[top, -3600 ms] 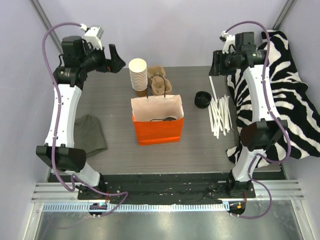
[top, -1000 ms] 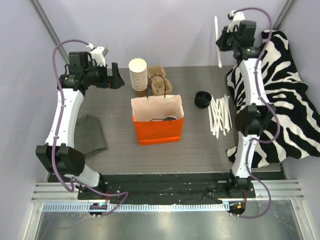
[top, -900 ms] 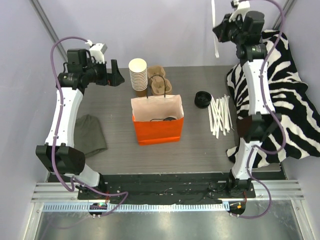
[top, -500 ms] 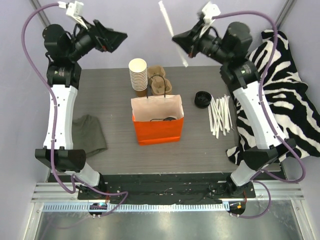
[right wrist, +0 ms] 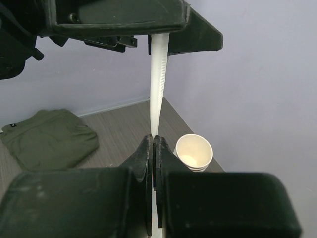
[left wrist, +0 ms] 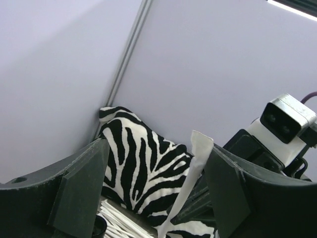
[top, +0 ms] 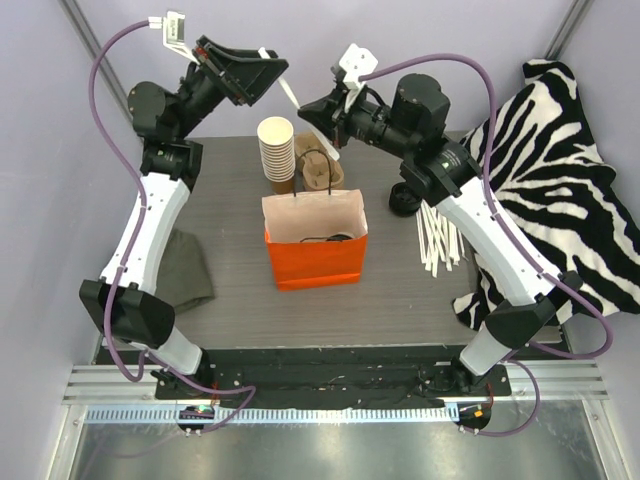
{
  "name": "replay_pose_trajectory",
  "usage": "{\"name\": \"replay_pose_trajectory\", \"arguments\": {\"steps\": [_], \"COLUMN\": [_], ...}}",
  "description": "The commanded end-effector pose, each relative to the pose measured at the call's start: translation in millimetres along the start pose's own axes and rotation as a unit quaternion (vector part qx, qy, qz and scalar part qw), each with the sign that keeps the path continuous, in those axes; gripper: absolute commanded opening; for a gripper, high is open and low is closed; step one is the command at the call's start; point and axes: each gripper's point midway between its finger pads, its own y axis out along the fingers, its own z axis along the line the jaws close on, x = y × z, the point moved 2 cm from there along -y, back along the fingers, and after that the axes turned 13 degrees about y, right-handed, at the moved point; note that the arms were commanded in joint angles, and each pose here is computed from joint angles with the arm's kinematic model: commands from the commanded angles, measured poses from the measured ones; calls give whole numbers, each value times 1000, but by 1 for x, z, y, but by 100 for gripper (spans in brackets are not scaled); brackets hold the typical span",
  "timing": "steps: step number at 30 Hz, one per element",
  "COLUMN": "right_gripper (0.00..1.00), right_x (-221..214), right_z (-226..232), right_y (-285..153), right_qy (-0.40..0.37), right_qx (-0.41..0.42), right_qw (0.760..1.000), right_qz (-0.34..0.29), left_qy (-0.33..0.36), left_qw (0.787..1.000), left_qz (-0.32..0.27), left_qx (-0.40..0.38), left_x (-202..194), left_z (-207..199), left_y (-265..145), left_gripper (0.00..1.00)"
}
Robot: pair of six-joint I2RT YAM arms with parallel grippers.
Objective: Pack the takeout coffee
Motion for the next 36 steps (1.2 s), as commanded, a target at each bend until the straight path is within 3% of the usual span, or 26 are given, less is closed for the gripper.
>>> {"name": "replay_pose_trajectory", "arguments": {"steps": [1, 6, 9, 10, 11, 12, 13, 14, 16, 17, 20, 26, 28, 36], "right_gripper": [1, 1, 1, 3, 7, 21, 30, 50, 69, 84, 96, 100, 100, 100], "right_x": [36, 34, 34, 32, 31, 33, 34, 35, 39, 39, 38, 27, 16, 1], "right_z": [5, 10, 12, 12, 11, 9, 8, 8, 6, 5, 2, -10, -25, -74], "right_y": [-11, -6, -5, -3, -4, -5, -6, -8, -17, -21, -37, -65, -76, -102], "right_qy": [-27, -21, -18, -14, -4, 6, 13, 16, 18, 16, 9, -26, -32, 58], "right_qx": [-16, -11, -8, -10, -15, -22, -31, -34, -48, -54, -80, -133, -185, -276], "right_qw": [998, 998, 998, 999, 999, 998, 998, 998, 997, 997, 996, 991, 982, 959], "right_qz": [-54, -56, -54, -52, -51, -53, -53, -52, -51, -50, -45, -9, 4, 12], "left_qy": [29, 22, 23, 22, 27, 28, 35, 44, 63, 70, 80, 117, 133, 182], "left_qw": [998, 999, 999, 999, 999, 999, 999, 999, 997, 996, 990, 974, 967, 934], "left_qz": [-50, -38, -31, -28, -28, -15, -7, -1, 35, 47, 111, 181, 198, 292], "left_qx": [-10, -18, -18, -16, -15, -6, -5, -6, -20, -24, -31, -73, -84, -94], "left_x": [31, 24, 23, 22, 25, 21, 20, 23, 13, 13, -2, -30, -41, -105], "left_z": [-23, -27, -28, -28, -32, -29, -30, -35, -41, -44, -55, -75, -79, -75], "left_y": [-5, -5, -7, -8, -9, -10, -11, -13, -19, -22, -39, -66, -71, -87], "left_gripper": [76, 57, 31, 10, 3, 0, 0, 0, 0, 0, 0, 0, 0, 0]}}
